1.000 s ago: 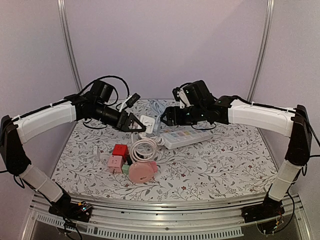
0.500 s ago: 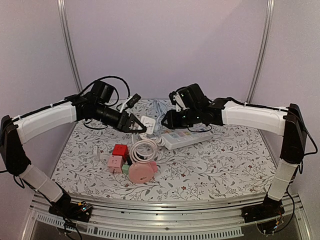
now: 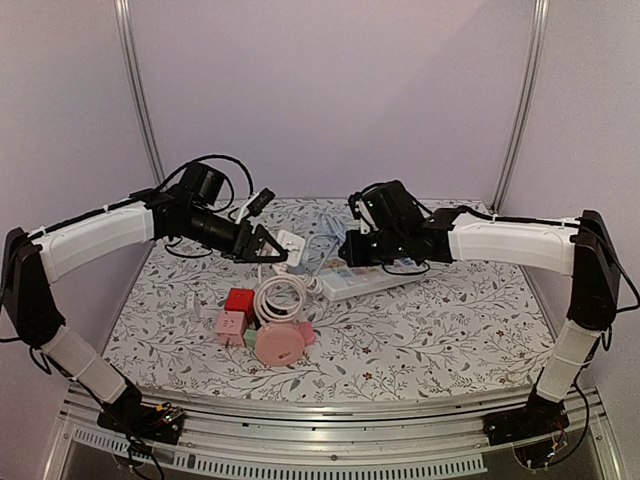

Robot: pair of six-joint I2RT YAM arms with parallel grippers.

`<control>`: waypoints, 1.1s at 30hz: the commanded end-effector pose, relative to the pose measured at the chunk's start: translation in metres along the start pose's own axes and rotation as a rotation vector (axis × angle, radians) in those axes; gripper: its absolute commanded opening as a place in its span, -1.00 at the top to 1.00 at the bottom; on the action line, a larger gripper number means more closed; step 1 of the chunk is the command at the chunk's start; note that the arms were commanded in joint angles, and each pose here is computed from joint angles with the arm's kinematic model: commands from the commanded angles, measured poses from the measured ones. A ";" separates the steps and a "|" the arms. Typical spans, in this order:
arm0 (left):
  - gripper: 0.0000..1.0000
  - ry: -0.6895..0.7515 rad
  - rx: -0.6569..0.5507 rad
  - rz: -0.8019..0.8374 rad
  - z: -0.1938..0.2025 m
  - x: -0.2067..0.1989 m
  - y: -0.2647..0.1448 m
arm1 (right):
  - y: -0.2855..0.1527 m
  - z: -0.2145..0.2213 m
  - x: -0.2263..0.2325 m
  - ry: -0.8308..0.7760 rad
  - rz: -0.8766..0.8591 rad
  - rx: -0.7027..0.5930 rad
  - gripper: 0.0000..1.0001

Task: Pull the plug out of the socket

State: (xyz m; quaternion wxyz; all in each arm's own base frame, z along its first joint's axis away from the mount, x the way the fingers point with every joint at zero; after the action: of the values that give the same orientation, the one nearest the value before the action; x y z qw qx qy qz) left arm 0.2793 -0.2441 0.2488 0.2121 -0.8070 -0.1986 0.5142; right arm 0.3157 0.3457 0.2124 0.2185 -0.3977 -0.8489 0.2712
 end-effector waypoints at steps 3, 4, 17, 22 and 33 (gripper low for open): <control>0.65 0.050 -0.153 0.077 -0.036 -0.011 -0.026 | -0.014 0.010 -0.016 -0.012 0.110 0.003 1.00; 0.66 0.040 -0.163 0.067 -0.038 -0.008 -0.028 | -0.016 0.011 -0.018 -0.008 0.125 0.002 1.00; 0.73 -0.007 -0.174 0.074 -0.043 0.001 -0.032 | -0.025 0.012 -0.027 0.021 0.198 -0.010 1.00; 0.74 0.002 -0.201 0.043 -0.044 0.002 -0.036 | -0.030 0.011 -0.031 0.023 0.228 -0.015 1.00; 0.74 -0.031 -0.245 -0.011 -0.048 0.011 -0.043 | -0.031 0.015 -0.036 0.052 0.251 -0.005 1.00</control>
State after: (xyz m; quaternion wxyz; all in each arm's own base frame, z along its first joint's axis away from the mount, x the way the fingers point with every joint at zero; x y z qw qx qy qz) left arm 0.3008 -0.2317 0.2500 0.1773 -0.7967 -0.2229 0.5330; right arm 0.3088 0.3293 0.2228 0.2025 -0.4481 -0.8330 0.2536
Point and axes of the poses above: each gripper's point midway between its finger pads, its own y axis out along the fingers, its own x axis along the line the jaws close on, z = x × y, the point moved 6 cm from there along -y, back along the fingers, and after that the axes turned 14 degrees about -y, right-handed, at the moved point
